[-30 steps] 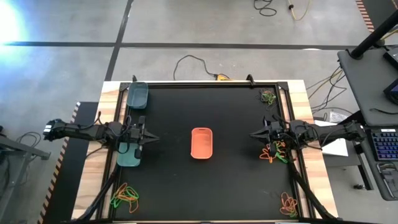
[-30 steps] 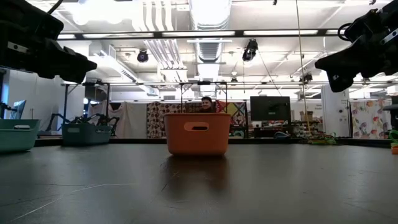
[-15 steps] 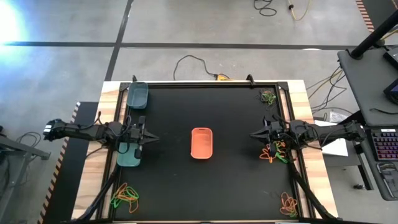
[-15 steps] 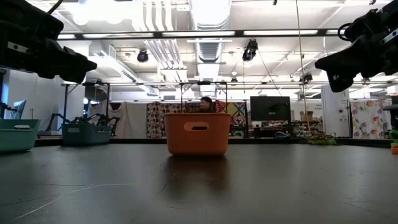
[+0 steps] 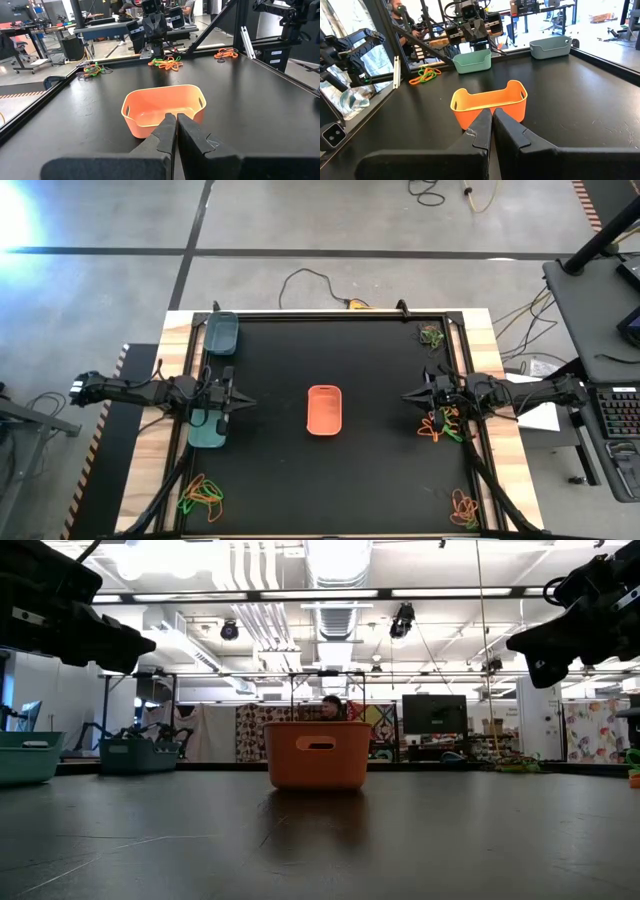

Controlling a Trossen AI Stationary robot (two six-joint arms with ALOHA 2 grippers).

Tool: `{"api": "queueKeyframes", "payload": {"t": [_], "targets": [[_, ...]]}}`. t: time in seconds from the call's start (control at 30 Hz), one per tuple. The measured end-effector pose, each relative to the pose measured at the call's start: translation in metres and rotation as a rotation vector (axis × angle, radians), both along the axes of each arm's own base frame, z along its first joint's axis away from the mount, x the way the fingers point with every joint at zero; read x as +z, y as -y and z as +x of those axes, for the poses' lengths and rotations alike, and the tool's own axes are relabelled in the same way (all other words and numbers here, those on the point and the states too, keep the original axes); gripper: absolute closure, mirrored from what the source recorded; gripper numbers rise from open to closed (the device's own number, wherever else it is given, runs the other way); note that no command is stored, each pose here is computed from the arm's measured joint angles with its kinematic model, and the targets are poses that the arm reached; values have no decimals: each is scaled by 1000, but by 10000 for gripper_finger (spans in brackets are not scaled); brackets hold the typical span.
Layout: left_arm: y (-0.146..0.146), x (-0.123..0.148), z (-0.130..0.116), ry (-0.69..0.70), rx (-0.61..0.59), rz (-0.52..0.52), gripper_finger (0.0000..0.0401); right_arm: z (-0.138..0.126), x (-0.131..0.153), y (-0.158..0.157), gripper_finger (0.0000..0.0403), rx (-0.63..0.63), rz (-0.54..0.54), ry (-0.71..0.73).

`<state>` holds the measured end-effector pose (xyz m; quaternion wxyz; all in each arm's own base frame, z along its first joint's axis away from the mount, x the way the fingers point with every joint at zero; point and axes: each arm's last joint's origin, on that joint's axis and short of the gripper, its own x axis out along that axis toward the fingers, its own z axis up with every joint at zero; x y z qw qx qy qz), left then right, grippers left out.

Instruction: Sort rubber bands into baskets

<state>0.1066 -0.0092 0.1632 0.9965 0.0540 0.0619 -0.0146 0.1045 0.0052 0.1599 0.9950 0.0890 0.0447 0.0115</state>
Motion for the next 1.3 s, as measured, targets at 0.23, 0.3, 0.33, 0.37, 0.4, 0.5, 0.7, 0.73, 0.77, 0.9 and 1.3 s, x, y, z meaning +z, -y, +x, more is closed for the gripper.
{"api": "queueKeyframes", "payload": {"t": [0.23,0.3,0.33,0.37,0.4,0.5,0.7,0.73,0.77,0.9,1.3], "targets": [[0,0,0,0,0,0,401,0,0,0,394,0,-1,0],[0,0,0,0,0,0,401,0,0,0,394,0,0,0],[0,0,0,0,0,0,401,0,0,0,394,0,-1,1],[0,0,0,0,0,0,401,0,0,0,394,0,-1,0],[0,0,0,0,0,0,401,0,0,0,394,0,0,0],[0,0,0,0,0,0,401,0,0,0,394,-1,-1,0],[0,0,0,0,0,0,401,0,12,0,394,-8,27,118],[0,0,0,0,0,0,401,0,15,1,394,-28,51,157],[0,0,0,0,0,0,401,1,19,2,394,-53,111,192],[0,0,0,0,1,0,401,5,22,3,394,-91,491,210],[0,0,0,1,0,0,401,75,65,-2,394,-381,511,-815]]}}
